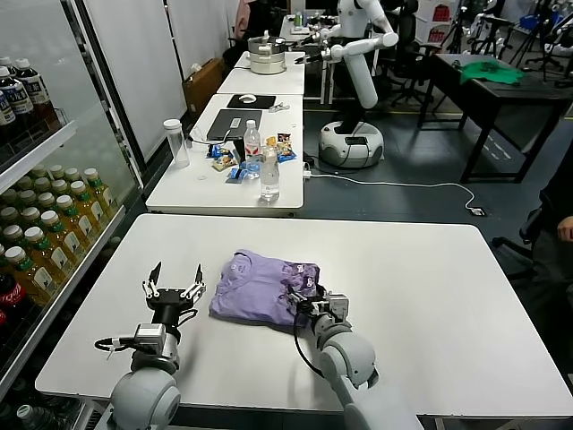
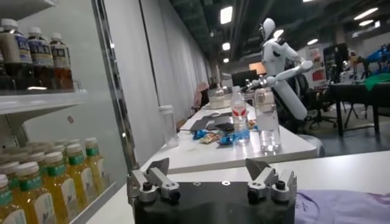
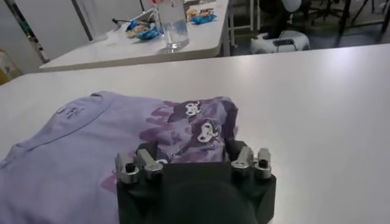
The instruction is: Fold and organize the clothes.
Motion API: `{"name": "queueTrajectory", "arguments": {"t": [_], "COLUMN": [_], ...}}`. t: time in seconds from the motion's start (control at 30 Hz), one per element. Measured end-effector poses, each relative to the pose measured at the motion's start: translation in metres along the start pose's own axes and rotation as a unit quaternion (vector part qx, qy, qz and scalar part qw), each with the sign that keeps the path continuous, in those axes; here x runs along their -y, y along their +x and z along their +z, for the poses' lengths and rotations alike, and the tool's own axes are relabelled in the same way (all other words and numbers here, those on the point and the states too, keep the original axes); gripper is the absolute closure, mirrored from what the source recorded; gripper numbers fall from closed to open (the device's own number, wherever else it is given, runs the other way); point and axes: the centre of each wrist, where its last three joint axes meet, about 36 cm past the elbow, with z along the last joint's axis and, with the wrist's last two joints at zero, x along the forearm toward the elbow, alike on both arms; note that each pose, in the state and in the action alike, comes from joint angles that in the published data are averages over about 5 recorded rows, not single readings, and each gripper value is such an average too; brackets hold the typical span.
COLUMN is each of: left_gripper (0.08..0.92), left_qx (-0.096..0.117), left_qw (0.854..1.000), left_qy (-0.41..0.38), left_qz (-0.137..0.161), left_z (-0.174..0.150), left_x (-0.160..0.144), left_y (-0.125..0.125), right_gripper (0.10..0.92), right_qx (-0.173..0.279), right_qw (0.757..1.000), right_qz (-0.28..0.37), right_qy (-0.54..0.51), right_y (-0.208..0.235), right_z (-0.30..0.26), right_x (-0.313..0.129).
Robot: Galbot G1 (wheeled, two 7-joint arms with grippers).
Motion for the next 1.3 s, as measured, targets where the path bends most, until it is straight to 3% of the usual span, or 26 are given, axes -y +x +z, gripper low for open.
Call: {"name": "queueTrajectory", "arguments": {"t": [0.3, 0.6, 0.7, 1.0, 1.3], "left_gripper": [0.177, 0.177, 0.177, 0.177, 0.177], "left_qx": [-0.003, -0.006, -0.007, -0.007, -0.004], "left_qw": [1.000, 1.000, 1.000, 1.000, 0.999], "left_qy": [-0.003, -0.005, -0.005, -0.002, 0.009], "left_qz": [0.000, 0.001, 0.003, 0.014, 0.033], "left_z": [0.003, 0.005, 0.005, 0.004, 0.002], "left_x": [-0.004, -0.004, -0.003, 0.002, 0.008], "left_y": [0.006, 0.006, 0.005, 0.008, 0.015], "right_gripper": [0.587, 0.842, 0.892, 0.881, 0.638], "right_qx": [0.002, 0.006, 0.009, 0.015, 0.092], "right_qw": [1.000, 0.999, 0.998, 0.993, 0.981], "right_qz": [0.005, 0.031, 0.043, 0.081, 0.104], "right_qy": [0.006, 0.032, 0.042, 0.085, 0.132], "right_y": [-0.008, -0.013, -0.013, -0.008, 0.021], "right_z": [-0.009, -0.028, -0.037, -0.061, -0.054], "right_x": [0.013, 0.059, 0.079, 0.142, 0.164]}}
